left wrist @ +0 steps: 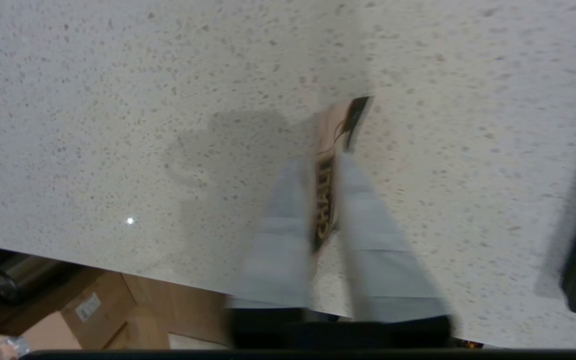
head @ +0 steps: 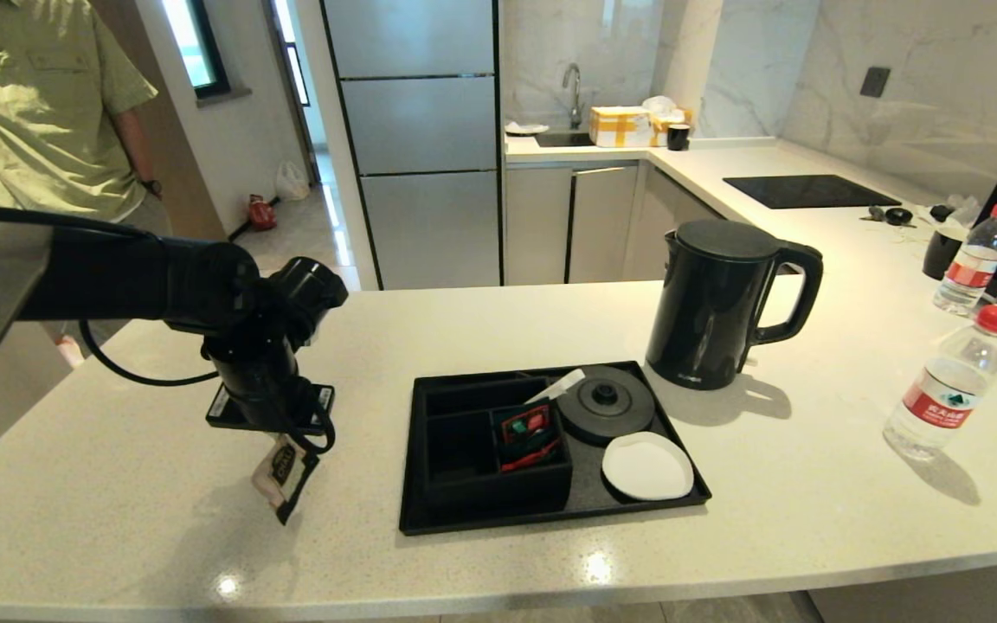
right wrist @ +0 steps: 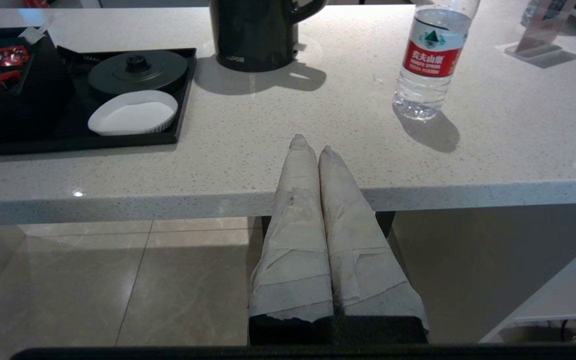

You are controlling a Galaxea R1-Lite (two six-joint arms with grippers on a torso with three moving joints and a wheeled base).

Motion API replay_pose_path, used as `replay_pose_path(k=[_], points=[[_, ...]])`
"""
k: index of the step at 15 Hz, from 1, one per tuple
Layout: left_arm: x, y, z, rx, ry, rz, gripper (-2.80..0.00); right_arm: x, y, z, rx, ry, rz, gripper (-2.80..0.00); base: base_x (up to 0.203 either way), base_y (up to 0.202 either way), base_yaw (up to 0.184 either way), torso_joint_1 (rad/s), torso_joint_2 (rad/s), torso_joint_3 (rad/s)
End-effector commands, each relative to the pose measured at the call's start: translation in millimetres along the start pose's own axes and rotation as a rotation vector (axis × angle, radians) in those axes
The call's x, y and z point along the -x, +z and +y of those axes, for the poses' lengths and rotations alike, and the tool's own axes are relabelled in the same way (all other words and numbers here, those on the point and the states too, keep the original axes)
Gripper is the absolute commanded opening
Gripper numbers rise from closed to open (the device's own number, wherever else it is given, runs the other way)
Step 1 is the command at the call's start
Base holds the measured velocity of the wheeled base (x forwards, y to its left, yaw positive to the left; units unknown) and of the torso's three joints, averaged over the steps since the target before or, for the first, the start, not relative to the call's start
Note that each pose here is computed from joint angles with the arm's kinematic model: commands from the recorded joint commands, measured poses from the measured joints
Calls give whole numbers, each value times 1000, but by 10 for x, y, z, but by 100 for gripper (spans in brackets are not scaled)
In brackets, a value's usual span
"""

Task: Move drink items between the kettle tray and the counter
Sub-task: Place it on the left, then return the bottled water to its original position

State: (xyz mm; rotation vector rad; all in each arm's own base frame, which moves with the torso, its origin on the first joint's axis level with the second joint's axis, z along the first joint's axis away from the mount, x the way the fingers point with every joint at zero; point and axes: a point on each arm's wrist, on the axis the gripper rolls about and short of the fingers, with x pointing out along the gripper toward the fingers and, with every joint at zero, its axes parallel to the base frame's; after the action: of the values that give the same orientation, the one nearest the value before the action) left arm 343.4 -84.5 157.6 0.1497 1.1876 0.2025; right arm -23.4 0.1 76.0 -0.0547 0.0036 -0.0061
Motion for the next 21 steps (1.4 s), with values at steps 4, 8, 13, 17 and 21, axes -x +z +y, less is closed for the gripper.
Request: replay_pose_path(k=[4,8,13,17,21], points=[[-17,21,-15,2,-5,2,0,-1,0,0,1,0,1,-280,0,0,0,0,0,0],[52,60,-3,13,-18,-24,0,-1,0,0,1,0,1,-280,0,0,0,0,0,0],[166,121,58,57,-28,-67,0,-1,0,0,1,0,1,-280,0,0,0,0,0,0],[563,53,207,115,-90,-149,0,-1,0,0,1,0,1,-280,0,0,0,0,0,0],[1023,-208,422,169,-124,-224,-280,-1,0,0,1,0,1,-280,0,0,0,0,0,0]])
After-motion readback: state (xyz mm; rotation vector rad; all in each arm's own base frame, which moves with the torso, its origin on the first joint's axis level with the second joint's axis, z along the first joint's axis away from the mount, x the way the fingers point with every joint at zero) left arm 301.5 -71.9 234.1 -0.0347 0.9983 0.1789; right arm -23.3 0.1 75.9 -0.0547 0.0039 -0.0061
